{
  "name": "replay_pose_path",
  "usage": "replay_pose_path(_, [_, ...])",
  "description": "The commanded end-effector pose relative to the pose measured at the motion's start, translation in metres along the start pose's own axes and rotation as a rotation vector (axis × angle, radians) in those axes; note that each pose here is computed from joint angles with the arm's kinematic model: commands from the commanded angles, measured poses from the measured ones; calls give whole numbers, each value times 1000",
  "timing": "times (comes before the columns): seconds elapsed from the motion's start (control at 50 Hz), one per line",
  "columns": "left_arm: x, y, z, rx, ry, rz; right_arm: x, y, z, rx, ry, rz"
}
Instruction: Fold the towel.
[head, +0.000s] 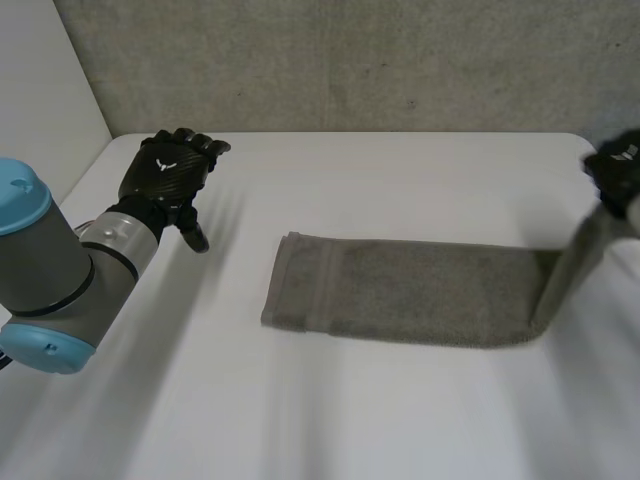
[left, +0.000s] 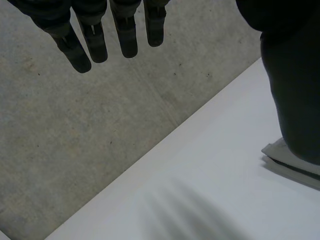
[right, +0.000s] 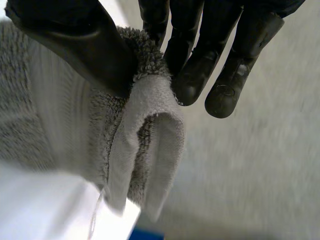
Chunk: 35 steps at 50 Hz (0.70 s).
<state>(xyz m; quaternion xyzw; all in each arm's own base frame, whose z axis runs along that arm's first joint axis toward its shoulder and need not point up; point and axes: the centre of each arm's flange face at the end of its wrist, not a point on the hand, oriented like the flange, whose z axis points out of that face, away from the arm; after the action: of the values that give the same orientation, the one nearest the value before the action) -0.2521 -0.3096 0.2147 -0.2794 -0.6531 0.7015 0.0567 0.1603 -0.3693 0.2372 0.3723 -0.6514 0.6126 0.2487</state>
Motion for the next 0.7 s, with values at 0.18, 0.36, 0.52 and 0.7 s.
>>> replay_pose_path(0.18, [17,-14,-1,40,40,-35,-201,-148,-103,564,-405,2])
replay_pose_path(0.36, [27,-19,-1,57,65,-36,-249,-129,-119,602,-643,6])
replay_pose_path(0.52, [46,-33,1,103,114,-33,-187,-132,-105,472,-525,197])
replay_pose_path(0.7, [85,-36,-4,112,185,-42,-127,-73,-88,242,-414,358])
